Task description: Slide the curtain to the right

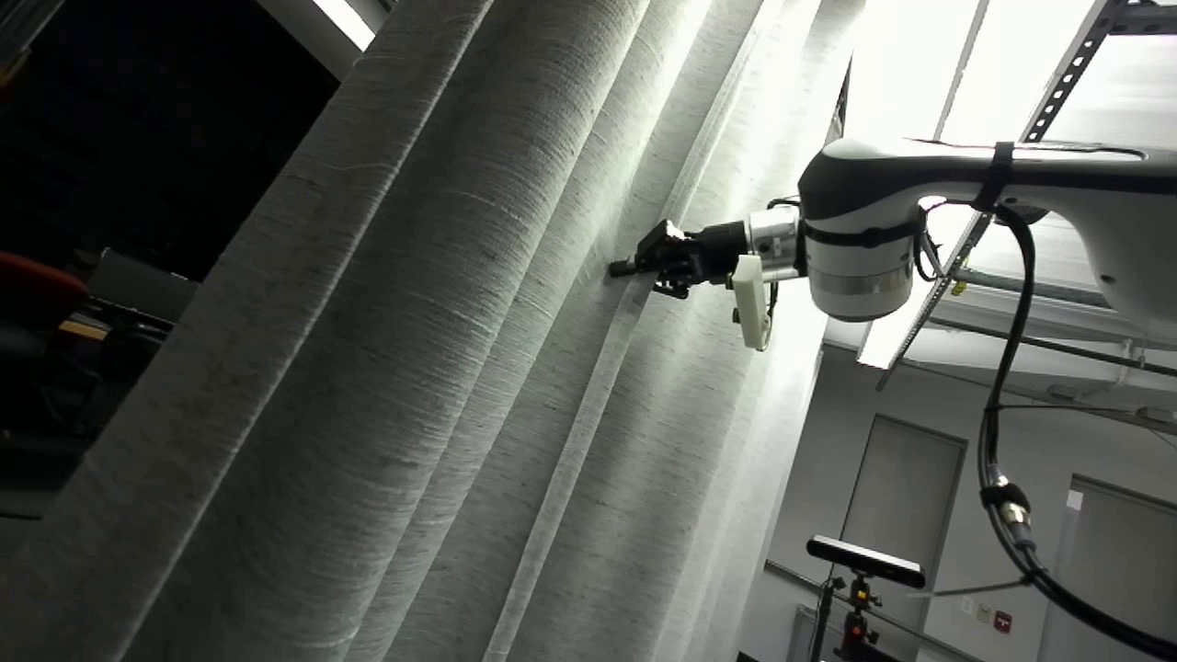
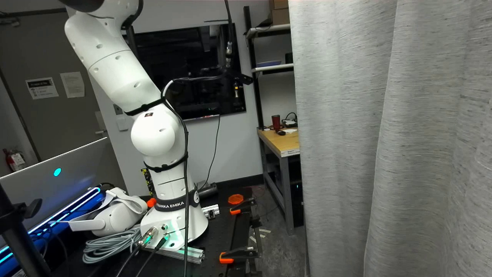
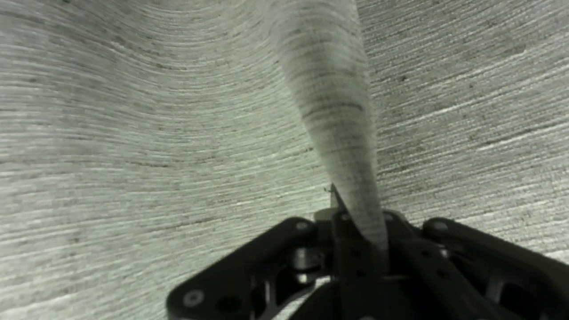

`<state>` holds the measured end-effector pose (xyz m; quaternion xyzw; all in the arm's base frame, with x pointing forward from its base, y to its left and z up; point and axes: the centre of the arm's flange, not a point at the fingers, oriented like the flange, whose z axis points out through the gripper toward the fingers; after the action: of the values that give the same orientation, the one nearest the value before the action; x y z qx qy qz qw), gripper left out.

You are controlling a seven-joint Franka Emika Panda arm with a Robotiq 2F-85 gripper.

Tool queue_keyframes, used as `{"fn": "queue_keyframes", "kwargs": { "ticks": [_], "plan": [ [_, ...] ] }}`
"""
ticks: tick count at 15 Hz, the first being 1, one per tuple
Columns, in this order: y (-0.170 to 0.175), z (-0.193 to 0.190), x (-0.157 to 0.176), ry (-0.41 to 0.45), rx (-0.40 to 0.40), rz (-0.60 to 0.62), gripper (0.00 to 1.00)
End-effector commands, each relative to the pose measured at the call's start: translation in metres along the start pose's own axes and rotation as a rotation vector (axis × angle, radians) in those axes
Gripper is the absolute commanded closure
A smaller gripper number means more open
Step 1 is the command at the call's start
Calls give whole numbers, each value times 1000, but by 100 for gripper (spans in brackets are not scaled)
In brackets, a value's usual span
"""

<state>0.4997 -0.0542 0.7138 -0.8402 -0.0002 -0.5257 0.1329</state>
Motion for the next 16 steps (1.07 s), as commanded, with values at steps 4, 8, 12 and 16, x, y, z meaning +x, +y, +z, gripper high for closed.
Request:
{"fn": "queue_keyframes", "kwargs": {
  "ticks": [4,8,12,16],
  "plan": [
    [76,61,7,17,-173,-1,100],
    [133,72,13,75,-350,-18,100],
    [185,57,22,154,-488,-22,100],
    [247,30,20,208,-645,-35,100]
  ]
}}
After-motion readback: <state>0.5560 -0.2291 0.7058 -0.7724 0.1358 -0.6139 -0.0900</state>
